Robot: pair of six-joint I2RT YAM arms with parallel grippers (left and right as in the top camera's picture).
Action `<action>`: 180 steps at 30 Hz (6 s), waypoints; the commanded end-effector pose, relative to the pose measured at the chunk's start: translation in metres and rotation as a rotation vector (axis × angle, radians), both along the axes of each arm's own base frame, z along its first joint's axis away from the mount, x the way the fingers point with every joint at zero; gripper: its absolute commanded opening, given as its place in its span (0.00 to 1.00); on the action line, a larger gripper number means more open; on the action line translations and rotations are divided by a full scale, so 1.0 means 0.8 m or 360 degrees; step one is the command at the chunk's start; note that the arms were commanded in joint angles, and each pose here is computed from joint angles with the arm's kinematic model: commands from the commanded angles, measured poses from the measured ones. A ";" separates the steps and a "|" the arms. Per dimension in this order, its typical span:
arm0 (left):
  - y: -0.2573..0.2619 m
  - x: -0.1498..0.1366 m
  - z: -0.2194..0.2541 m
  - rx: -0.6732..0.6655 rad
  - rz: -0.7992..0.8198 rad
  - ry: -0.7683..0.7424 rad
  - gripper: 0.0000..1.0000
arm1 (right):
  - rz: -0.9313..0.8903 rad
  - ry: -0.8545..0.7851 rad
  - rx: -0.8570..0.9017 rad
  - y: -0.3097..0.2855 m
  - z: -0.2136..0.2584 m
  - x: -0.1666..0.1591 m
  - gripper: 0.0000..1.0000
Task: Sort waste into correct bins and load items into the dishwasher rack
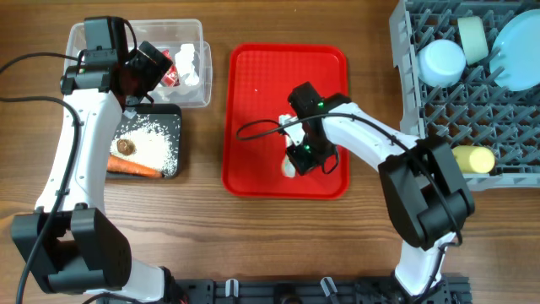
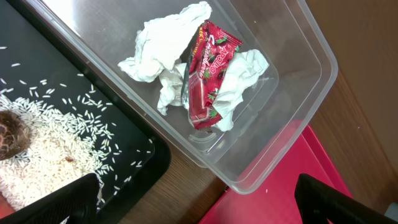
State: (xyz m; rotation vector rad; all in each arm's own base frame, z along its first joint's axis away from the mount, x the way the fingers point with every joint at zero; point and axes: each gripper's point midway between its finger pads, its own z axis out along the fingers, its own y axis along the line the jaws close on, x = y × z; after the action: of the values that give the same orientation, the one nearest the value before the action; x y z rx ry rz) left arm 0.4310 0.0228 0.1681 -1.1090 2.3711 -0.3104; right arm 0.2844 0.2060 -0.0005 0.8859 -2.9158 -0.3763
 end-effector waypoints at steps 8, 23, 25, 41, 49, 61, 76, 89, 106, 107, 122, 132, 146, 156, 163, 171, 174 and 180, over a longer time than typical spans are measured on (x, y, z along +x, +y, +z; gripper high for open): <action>0.000 0.002 0.010 -0.0019 0.0017 -0.0035 1.00 | -0.0123 -0.0147 0.0091 -0.003 0.017 0.055 0.56; 0.000 0.002 0.010 -0.0019 0.0017 -0.0035 1.00 | 0.0026 -0.0415 0.0152 0.040 0.022 0.112 0.62; 0.000 0.002 0.010 -0.0018 0.0017 -0.0036 1.00 | 0.0046 -0.0386 0.0131 0.045 0.007 0.107 0.62; 0.000 0.002 0.010 -0.0019 0.0017 -0.0035 1.00 | -0.0187 -0.0116 -0.0457 -0.040 -0.019 0.054 0.51; 0.000 0.002 0.010 -0.0019 0.0017 -0.0035 1.00 | -0.0356 -0.0021 -0.0526 -0.057 -0.017 0.042 0.36; 0.000 0.002 0.010 -0.0019 0.0017 -0.0035 1.00 | -0.0327 0.0070 -0.0463 -0.053 -0.018 0.029 0.04; 0.000 0.002 0.010 -0.0019 0.0017 -0.0035 1.00 | -0.0514 -0.0539 -0.0136 -0.057 0.165 0.146 0.04; 0.000 0.002 0.010 -0.0019 0.0017 -0.0035 1.00 | -0.2062 -0.0898 -0.0211 -0.358 0.288 0.169 0.04; 0.000 0.002 0.010 -0.0019 0.0017 -0.0035 1.00 | -0.3775 -0.0268 -0.0337 -0.501 0.160 0.035 0.04; 0.000 0.002 0.010 -0.0019 0.0017 -0.0035 1.00 | -0.3813 -0.0265 -0.0338 -0.502 0.158 0.034 0.04; 0.000 0.002 0.010 -0.0019 0.0017 -0.0035 1.00 | -0.3617 -0.0542 -0.0093 -0.519 0.174 0.087 0.06; 0.000 0.002 0.010 -0.0019 0.0017 -0.0035 1.00 | -0.3266 -0.0626 -0.0107 -0.518 0.179 0.099 0.38; 0.001 0.002 0.010 -0.0018 0.0017 -0.0035 1.00 | -0.1989 -0.0817 0.0403 -0.435 0.223 0.169 1.00; 0.000 0.002 0.010 -0.0019 0.0017 -0.0035 1.00 | -0.1151 -0.1230 0.0476 -0.313 0.373 0.136 1.00; 0.000 0.002 0.010 -0.0019 0.0017 -0.0035 1.00 | -0.1145 -0.1443 0.0650 -0.258 0.464 0.074 1.00; 0.000 0.002 0.010 -0.0019 0.0017 -0.0035 1.00 | -0.0984 -0.1546 0.0474 -0.256 0.477 0.016 1.00; 0.000 0.002 0.010 -0.0019 0.0017 -0.0035 1.00 | -0.0887 -0.1628 0.0486 -0.245 0.492 0.000 1.00; 0.000 0.002 0.010 -0.0019 0.0017 -0.0035 1.00 | -0.0748 -0.1802 0.0417 -0.240 0.495 -0.010 1.00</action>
State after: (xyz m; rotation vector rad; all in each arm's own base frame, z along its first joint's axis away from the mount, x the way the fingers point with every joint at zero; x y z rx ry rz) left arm 0.4310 0.0228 0.1681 -1.1091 2.3710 -0.3099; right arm 0.2808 0.0152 0.4016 0.3256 -4.1929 -0.5165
